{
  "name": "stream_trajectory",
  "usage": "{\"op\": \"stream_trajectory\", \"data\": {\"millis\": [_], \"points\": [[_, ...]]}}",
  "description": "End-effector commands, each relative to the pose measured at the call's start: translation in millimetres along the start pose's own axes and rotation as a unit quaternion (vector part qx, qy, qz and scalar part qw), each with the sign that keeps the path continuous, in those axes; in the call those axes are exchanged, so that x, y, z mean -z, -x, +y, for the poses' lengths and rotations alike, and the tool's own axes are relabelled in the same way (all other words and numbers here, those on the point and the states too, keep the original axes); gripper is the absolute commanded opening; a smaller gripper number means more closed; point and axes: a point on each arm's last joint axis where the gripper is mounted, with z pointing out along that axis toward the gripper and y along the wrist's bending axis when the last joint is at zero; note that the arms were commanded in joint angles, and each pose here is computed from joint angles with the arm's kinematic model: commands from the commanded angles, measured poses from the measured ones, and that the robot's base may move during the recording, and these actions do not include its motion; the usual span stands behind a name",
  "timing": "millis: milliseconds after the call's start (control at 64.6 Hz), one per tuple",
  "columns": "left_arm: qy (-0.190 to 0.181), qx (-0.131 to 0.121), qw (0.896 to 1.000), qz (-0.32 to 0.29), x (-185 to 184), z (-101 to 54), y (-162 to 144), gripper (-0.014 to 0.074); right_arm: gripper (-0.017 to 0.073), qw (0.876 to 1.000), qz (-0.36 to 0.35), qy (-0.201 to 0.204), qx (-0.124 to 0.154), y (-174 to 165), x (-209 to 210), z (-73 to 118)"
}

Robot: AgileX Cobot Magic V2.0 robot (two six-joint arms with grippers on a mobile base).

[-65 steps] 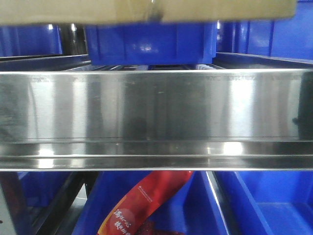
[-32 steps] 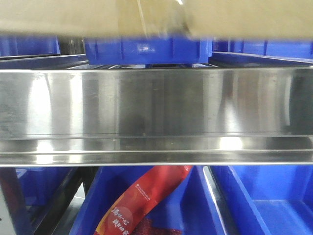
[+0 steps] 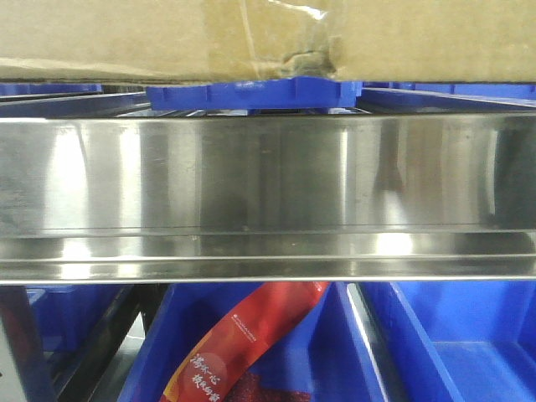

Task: Grab carton from right shelf to conveyor
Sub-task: 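Lift the carton with both grippers and pull it off the shelf, then hold the carton with both grippers while the base turns and drives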

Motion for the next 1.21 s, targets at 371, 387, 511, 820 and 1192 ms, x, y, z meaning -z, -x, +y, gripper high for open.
{"op": "stream_trajectory", "data": {"millis": [371,387,511,820,1192], "points": [[-0.041,0.001,0.999,-0.032,6.9,-7.2,3.8,-0.0009,-0.0070,0.997,-0.077,0.027,0.007,12.2,6.5,5.6],[-0.041,0.001,0.999,-0.032,6.9,-7.2,3.8,-0.0009,-0.0070,0.996,-0.079,0.028,0.007,12.6,6.6,5.6],[-0.041,0.001,0.999,-0.032,6.9,-7.2,3.8,-0.0009,-0.0070,0.995,-0.090,0.029,0.006,14.6,7.0,5.9],[-0.041,0.001,0.999,-0.032,6.9,-7.2,3.8,-0.0009,-0.0070,0.995,-0.096,0.030,0.006,15.6,7.2,6.1],[-0.041,0.001,0.999,-0.032,6.9,-7.2,3.8,-0.0009,-0.0070,0.995,-0.096,0.030,0.006,15.6,7.2,6.1]]}}
